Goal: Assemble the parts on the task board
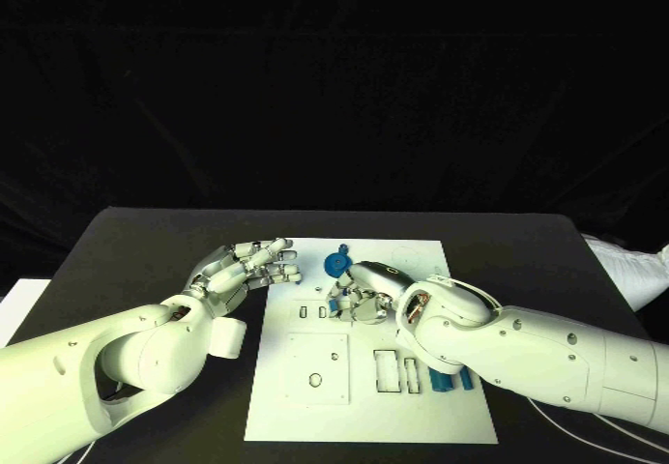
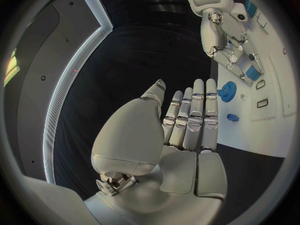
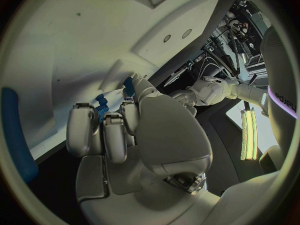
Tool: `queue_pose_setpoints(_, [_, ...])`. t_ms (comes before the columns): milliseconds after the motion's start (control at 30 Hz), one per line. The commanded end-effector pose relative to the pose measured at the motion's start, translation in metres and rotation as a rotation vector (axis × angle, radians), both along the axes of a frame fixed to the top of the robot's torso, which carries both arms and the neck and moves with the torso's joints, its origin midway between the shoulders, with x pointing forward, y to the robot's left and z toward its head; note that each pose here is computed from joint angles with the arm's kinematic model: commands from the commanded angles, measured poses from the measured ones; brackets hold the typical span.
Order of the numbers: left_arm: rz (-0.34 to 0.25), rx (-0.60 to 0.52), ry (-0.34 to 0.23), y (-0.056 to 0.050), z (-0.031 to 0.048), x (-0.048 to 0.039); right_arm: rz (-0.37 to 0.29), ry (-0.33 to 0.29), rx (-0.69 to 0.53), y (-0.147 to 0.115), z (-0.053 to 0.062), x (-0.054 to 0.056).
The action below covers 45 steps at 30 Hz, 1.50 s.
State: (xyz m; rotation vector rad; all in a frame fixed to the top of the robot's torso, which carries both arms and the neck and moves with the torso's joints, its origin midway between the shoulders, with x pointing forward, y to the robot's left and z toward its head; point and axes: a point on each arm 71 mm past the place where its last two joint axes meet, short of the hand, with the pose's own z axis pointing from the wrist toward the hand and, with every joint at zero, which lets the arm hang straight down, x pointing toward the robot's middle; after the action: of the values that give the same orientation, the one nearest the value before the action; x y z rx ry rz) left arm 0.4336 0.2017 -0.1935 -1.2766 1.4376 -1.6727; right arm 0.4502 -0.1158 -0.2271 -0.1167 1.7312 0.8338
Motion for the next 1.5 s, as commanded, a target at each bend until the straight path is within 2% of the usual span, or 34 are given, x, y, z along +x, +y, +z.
queue_pose_setpoints(33, [-0.018,-0.014,-0.005,-0.002,0.0011,-0.0007,0.000,0.075,-0.120,-0.004,-0.018,-0.004])
queue_pose_setpoints(1033, [-0.019,-0.015,-0.005,-0.002,0.0011,-0.0007,-0.012,0.032,-0.114,-0.002,-0.014,-0.005])
queue_pose_setpoints(1500, [-0.019,-0.015,-0.005,-0.002,0.0009,-0.0005,-0.018,-0.026,-0.044,0.001,-0.007,-0.006])
